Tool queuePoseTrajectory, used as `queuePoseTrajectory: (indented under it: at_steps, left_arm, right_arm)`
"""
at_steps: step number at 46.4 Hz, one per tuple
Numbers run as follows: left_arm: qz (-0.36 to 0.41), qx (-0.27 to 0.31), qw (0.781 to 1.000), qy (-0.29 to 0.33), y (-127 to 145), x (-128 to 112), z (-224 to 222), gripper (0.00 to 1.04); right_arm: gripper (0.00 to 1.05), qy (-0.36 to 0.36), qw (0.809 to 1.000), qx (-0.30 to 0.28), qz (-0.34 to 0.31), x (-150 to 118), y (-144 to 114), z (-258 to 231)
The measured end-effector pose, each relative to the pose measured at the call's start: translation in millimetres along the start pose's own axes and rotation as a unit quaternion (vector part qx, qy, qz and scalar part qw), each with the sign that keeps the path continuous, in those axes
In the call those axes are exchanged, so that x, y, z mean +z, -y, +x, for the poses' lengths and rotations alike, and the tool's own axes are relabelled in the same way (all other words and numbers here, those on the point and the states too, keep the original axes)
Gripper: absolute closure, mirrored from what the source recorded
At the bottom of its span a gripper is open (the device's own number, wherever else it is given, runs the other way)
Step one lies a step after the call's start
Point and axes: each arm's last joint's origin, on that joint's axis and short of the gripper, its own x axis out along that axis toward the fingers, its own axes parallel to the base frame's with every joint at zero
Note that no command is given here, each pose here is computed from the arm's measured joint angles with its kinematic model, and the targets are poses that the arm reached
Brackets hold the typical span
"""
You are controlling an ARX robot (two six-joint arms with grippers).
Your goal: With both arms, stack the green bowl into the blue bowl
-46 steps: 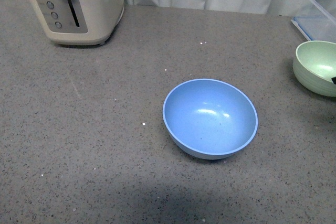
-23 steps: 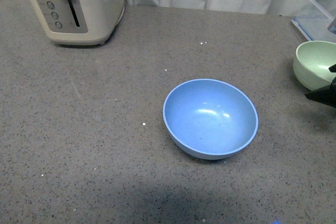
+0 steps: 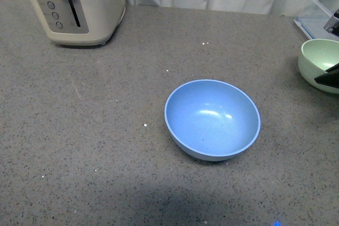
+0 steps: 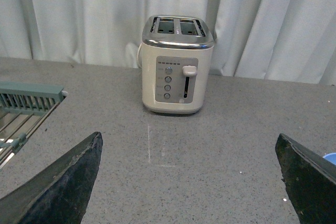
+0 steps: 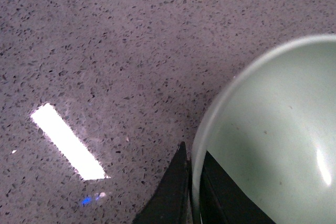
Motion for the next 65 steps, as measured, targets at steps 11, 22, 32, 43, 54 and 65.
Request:
queuePoseTrajectory:
  at_steps: [11,22,32,43,54,65]
  left_arm:
    - [0.000,0.000,1.000,0.000,0,0,0,0.06]
    - [0.000,0.000,1.000,0.000,0,0,0,0.06]
    - [0.000,0.000,1.000,0.000,0,0,0,0.06]
    - [0.000,0.000,1.000,0.000,0,0,0,0.06]
    - [0.000,0.000,1.000,0.000,0,0,0,0.06]
    - [0.000,0.000,1.000,0.000,0,0,0,0.06]
  right_arm:
    - [1.03,0.032,0.999,0.001,-0.037,33,2,-13]
    - [1.03,0.120,0.981,0.060,-0.137,119,-47,-54]
    - [1.03,0.145,0.960,0.145,-0.189,145,-110,-64]
    - [1.03,0.109,0.946,0.219,-0.211,129,-154,-69]
    - [1.03,0.089,0.940,0.247,-0.219,118,-171,-63]
    - [1.03,0.068,0.941,0.253,-0.215,109,-174,-48]
